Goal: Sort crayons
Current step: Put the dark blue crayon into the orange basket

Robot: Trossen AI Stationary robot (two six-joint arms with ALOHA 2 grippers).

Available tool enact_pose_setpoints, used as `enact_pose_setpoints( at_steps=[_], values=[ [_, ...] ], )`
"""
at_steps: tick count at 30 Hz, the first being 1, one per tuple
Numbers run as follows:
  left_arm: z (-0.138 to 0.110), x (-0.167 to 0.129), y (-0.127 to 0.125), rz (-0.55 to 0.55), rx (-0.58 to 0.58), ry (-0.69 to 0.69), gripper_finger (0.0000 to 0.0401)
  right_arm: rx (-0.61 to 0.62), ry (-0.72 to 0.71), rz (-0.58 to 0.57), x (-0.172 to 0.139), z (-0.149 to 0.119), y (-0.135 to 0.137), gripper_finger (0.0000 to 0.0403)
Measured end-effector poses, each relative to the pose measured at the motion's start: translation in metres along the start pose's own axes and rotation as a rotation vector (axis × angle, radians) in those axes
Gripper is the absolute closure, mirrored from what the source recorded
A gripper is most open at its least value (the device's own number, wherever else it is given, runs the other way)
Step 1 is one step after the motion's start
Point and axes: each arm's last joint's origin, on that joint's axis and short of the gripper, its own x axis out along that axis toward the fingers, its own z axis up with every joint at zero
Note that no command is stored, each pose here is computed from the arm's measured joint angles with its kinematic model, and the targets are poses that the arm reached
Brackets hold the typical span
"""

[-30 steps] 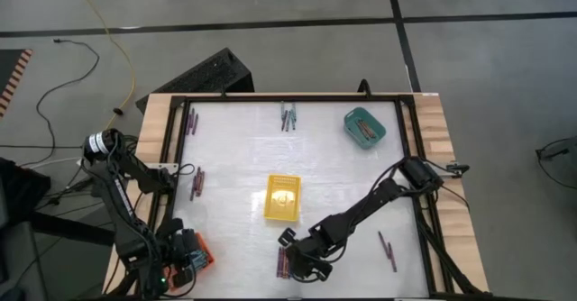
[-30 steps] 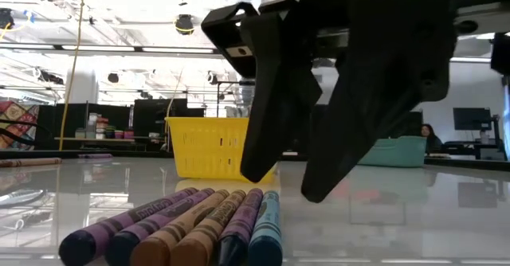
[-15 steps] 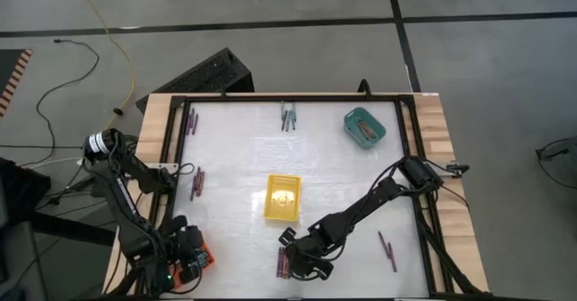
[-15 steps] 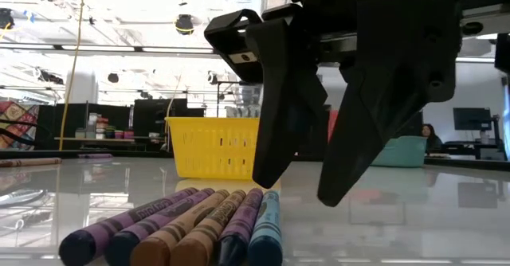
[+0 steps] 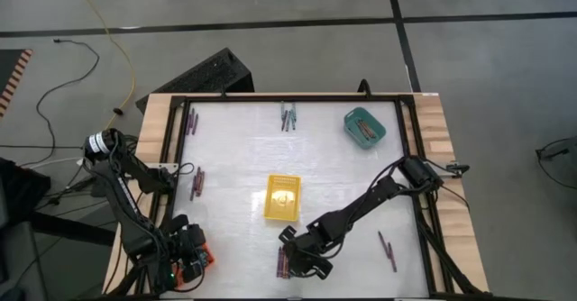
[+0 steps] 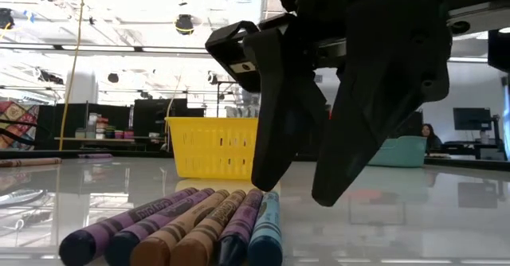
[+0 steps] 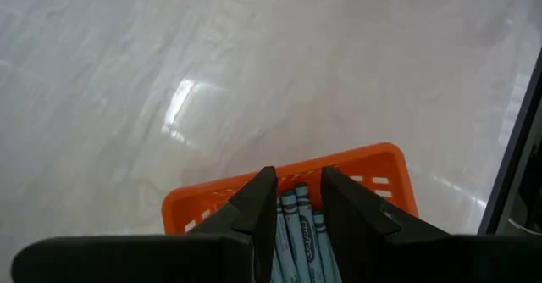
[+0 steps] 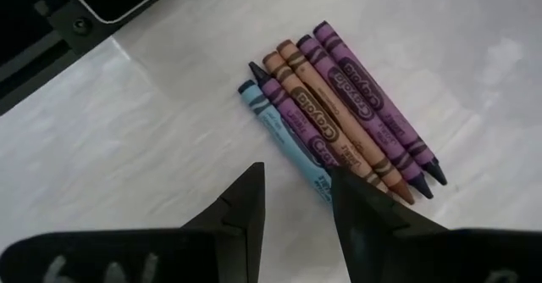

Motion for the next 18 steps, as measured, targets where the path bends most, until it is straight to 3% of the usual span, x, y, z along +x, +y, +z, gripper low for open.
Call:
enact_pose_setpoints(
  at_steps=[18],
  values=[
    [0.0001, 0.0, -0.0001, -0.001, -0.001, -0.004, 0.0319, 0.056, 0.013, 0.022, -0.0003, -0.0036, -0.0041, 0.0271]
  ],
)
